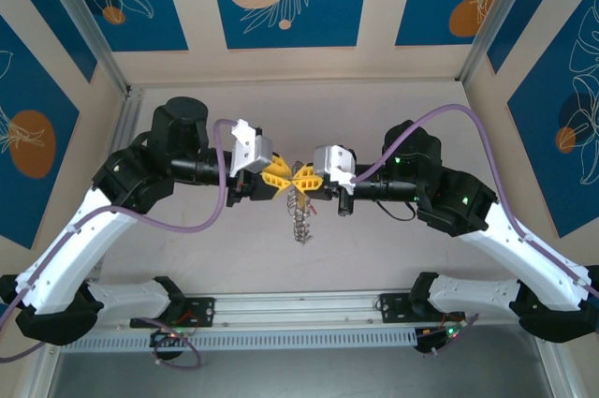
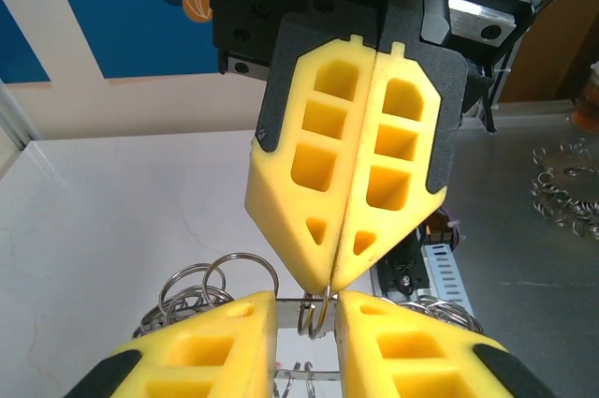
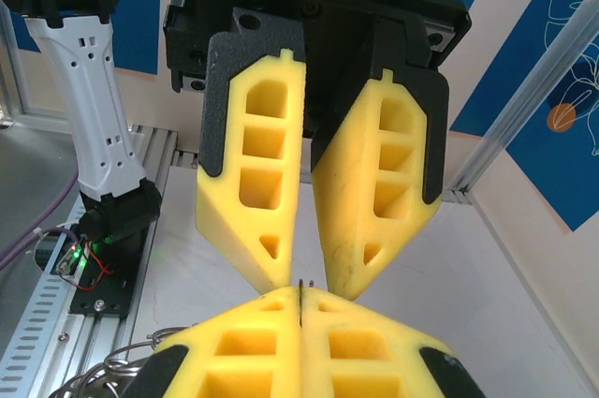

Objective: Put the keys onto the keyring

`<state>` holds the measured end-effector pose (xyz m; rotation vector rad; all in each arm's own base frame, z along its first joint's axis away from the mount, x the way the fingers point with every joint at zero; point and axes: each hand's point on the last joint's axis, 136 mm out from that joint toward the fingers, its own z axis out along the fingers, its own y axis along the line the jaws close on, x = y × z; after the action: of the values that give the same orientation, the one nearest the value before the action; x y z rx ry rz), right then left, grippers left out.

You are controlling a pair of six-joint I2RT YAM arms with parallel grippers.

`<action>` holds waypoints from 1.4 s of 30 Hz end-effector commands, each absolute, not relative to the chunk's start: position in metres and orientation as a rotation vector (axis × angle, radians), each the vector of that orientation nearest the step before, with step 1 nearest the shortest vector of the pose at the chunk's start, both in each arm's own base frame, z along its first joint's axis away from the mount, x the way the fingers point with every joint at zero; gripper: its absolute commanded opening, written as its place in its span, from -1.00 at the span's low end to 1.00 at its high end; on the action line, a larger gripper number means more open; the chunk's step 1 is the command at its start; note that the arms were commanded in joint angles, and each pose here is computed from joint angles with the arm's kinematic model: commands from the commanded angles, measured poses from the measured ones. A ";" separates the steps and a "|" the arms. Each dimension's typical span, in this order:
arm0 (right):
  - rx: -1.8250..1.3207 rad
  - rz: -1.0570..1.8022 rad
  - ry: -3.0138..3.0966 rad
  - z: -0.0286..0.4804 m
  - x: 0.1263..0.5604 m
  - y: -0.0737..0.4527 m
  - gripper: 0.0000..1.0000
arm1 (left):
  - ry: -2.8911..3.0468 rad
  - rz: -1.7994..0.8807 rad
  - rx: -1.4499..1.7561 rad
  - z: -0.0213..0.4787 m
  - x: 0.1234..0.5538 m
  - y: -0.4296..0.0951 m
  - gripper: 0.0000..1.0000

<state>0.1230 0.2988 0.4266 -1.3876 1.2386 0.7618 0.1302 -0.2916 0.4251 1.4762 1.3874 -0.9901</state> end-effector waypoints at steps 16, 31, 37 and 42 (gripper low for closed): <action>-1.348 0.827 1.142 0.458 0.113 0.298 -1.00 | 1.354 -0.961 1.478 0.424 0.131 -0.296 -1.00; -1.213 0.766 1.178 0.452 0.122 0.275 -0.32 | 1.313 -1.159 1.259 0.436 0.135 -0.293 -1.00; -1.173 0.740 1.229 0.444 0.132 0.268 -0.56 | 1.264 -1.228 1.206 0.444 0.131 -0.291 -1.00; -1.166 0.740 1.254 0.439 0.140 0.269 -0.64 | 1.227 -1.270 1.205 0.446 0.125 -0.290 -1.00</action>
<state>0.1332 0.2694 0.4392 -1.1959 1.2384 0.7394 0.1363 -0.2955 0.4185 1.2138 1.3619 -1.2243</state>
